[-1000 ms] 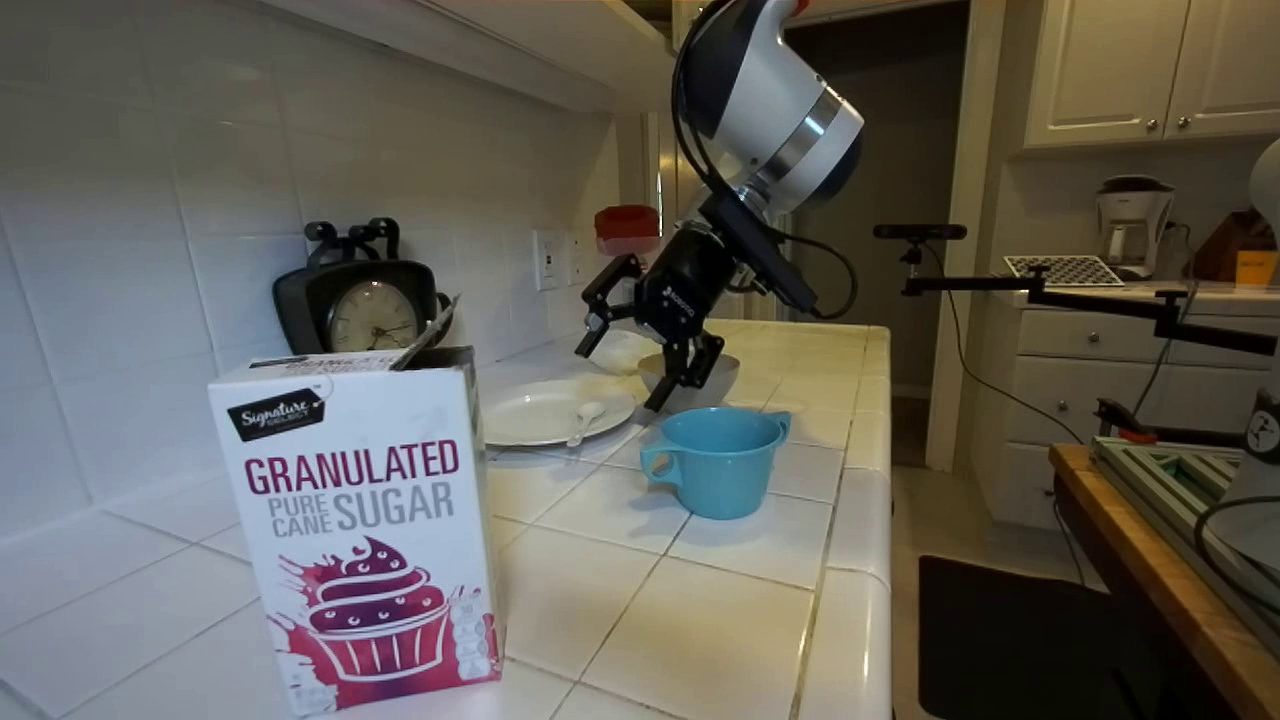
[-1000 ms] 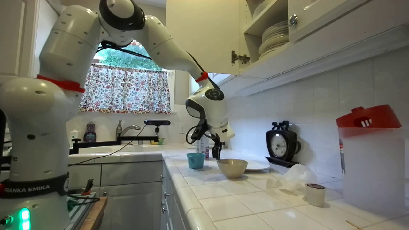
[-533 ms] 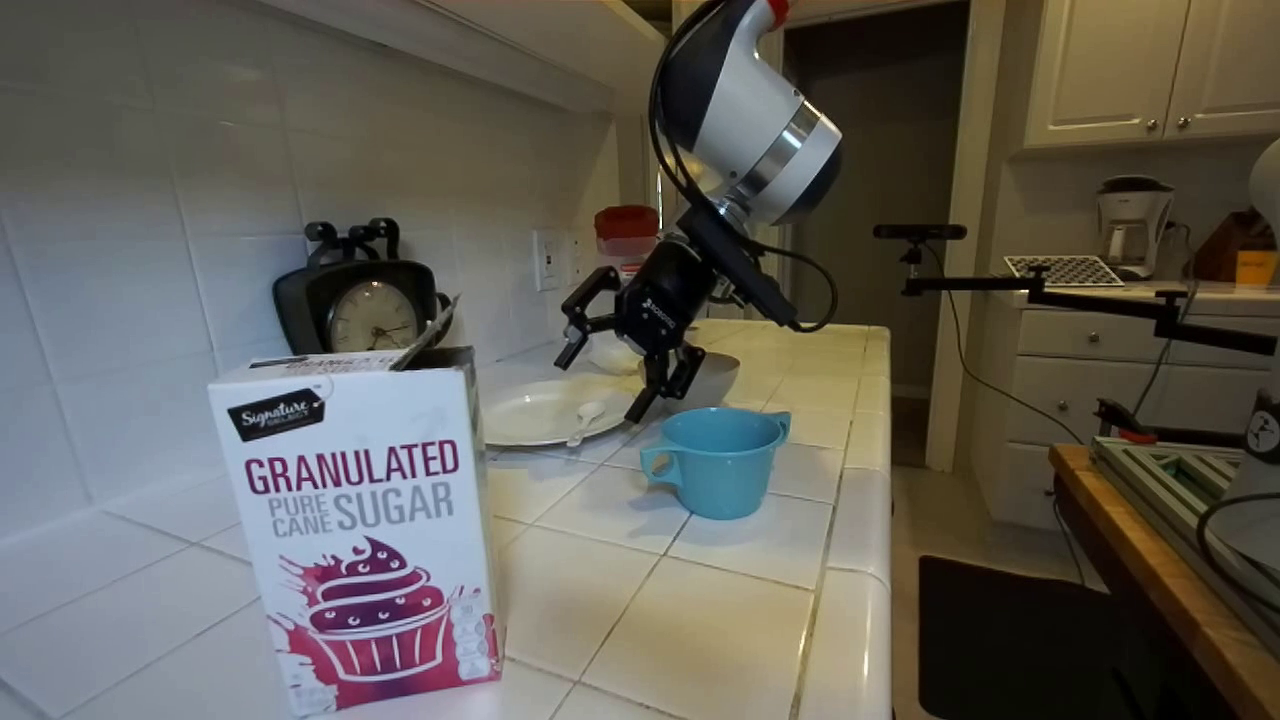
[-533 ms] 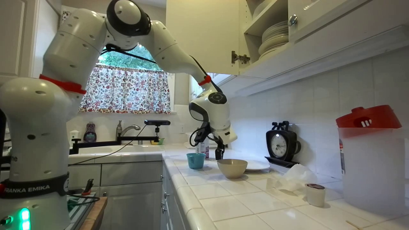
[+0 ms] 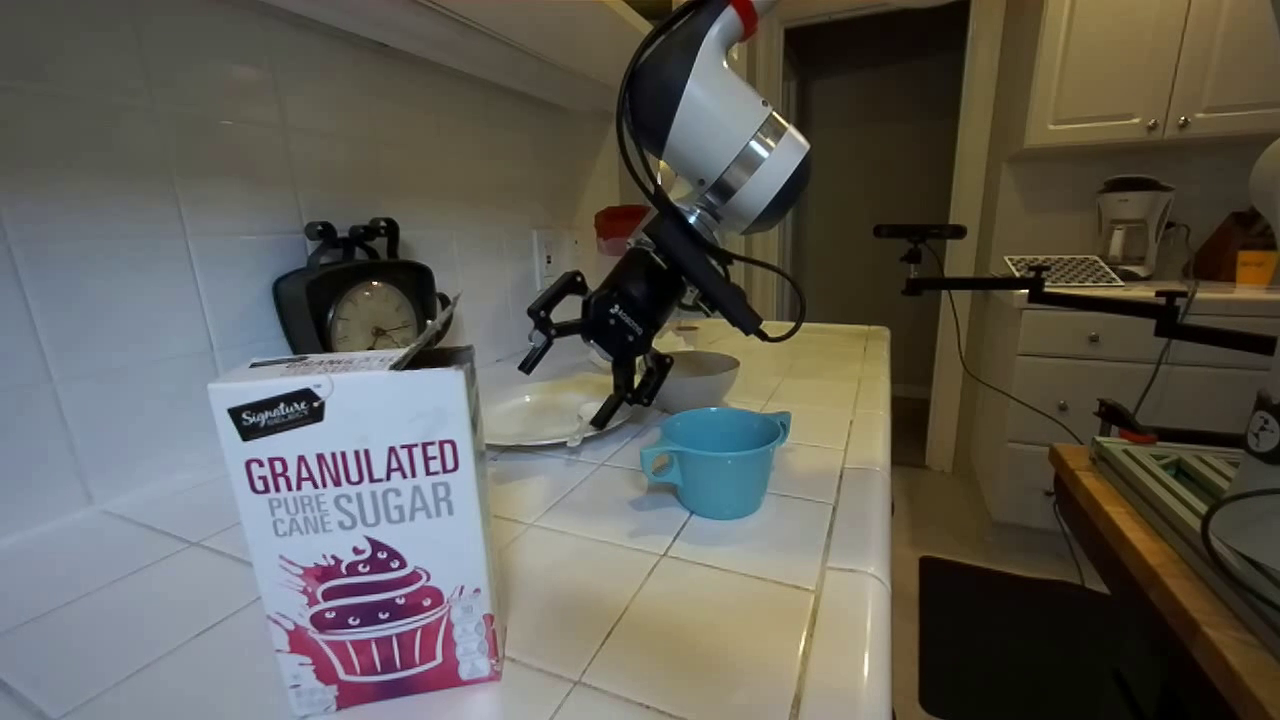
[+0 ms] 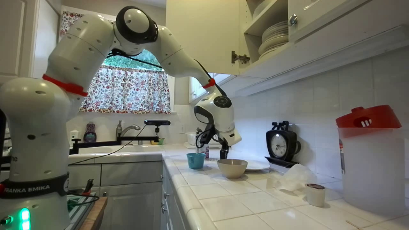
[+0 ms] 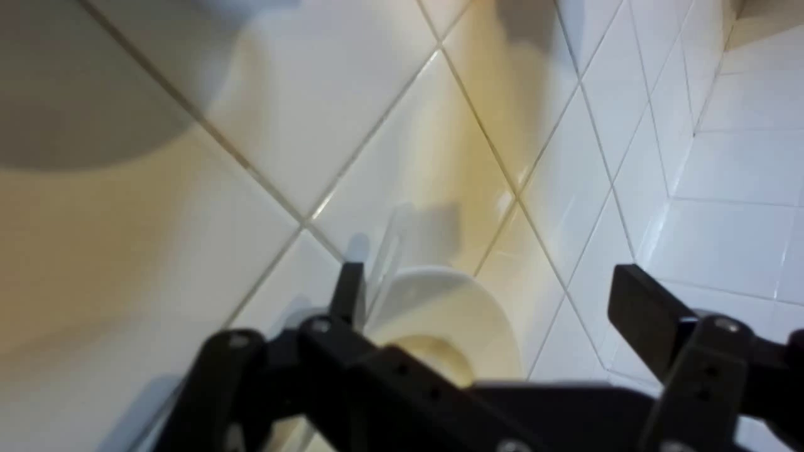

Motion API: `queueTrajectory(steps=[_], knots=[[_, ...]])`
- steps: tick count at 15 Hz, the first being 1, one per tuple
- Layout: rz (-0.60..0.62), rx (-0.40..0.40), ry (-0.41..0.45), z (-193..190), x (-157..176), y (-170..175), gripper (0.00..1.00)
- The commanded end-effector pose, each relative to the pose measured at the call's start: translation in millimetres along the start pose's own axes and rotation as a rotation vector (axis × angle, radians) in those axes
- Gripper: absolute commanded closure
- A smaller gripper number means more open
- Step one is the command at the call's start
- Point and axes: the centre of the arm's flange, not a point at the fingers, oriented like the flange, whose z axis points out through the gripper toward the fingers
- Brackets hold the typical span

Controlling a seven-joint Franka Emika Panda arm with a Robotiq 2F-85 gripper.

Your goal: Use the plastic spoon to stir the contents of the ceramic bowl

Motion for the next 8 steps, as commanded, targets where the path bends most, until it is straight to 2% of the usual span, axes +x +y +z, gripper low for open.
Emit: queueTrajectory(steps=[1, 7, 8], knots=[[0.026, 0.017, -0.004, 14.0, 1.3, -7.0, 0.00], [0.027, 0.009, -0.018, 20.3, -8.3, -8.3, 0.00], [0.025, 0.010, -0.015, 20.2, -7.8, -7.6, 0.12]])
